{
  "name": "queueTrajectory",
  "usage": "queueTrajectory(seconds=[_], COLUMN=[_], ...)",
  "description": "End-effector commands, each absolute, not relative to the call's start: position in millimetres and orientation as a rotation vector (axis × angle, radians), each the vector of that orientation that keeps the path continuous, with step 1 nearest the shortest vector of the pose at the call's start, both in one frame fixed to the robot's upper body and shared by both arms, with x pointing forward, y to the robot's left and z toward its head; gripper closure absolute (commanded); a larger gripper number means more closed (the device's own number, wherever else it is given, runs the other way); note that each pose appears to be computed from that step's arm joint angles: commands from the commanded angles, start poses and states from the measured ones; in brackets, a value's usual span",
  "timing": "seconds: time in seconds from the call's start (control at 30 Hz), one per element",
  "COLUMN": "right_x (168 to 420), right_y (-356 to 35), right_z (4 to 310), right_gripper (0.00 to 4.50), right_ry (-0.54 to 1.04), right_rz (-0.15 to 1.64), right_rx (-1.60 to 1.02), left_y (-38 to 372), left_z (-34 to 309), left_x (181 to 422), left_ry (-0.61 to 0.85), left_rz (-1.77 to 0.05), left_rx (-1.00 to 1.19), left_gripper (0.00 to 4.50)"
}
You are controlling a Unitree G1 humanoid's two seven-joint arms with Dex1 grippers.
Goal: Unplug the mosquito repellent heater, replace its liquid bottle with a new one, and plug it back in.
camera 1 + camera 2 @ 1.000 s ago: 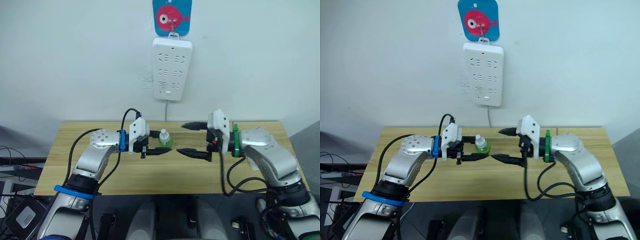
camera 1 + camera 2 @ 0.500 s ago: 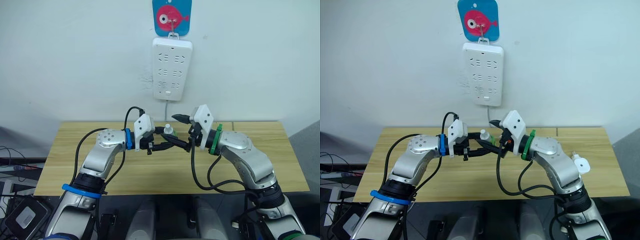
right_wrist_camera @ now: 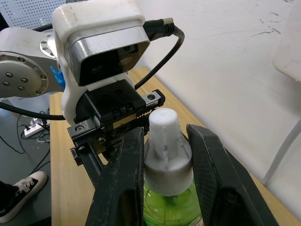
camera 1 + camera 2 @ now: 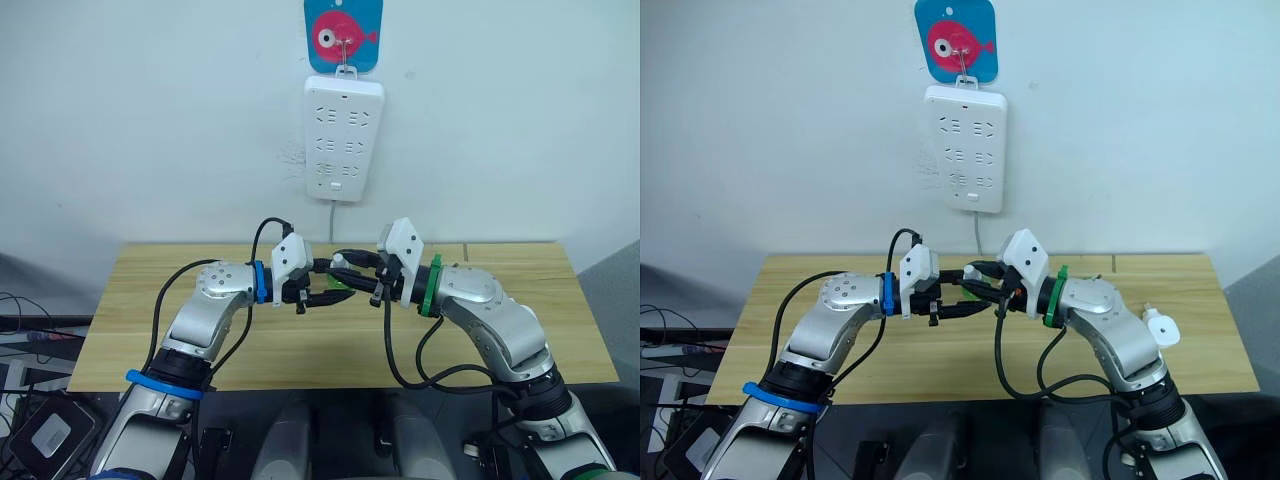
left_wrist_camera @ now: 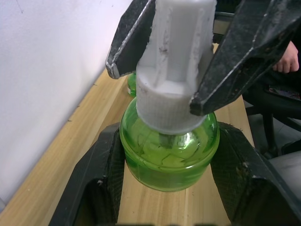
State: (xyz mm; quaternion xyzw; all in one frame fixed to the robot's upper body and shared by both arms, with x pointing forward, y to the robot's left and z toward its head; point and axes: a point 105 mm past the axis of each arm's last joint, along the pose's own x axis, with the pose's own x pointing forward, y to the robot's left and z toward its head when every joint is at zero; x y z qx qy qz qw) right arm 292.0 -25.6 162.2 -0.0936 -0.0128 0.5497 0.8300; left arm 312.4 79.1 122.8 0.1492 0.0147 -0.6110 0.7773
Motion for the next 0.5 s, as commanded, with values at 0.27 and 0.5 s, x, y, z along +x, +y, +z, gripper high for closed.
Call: queueTrajectory(seconds=[0.27, 0.5], right_x=[257.8, 265.7], right_y=[-18.6, -27.3], right_z=[185.0, 185.6], right_gripper=[3.51, 3.51], right_ry=[-0.062, -0.061], right_rz=[1.77, 1.793], right_rx=[-0.232, -0.282], left_y=[75.8, 78.7], left_z=[121.2, 123.4], left_x=[245.6, 263.2], left_ry=[-0.041, -0.042], left_rz=[-1.835, -1.825], left_rx=[0.521, 0.558], left_gripper=[2.24, 2.24])
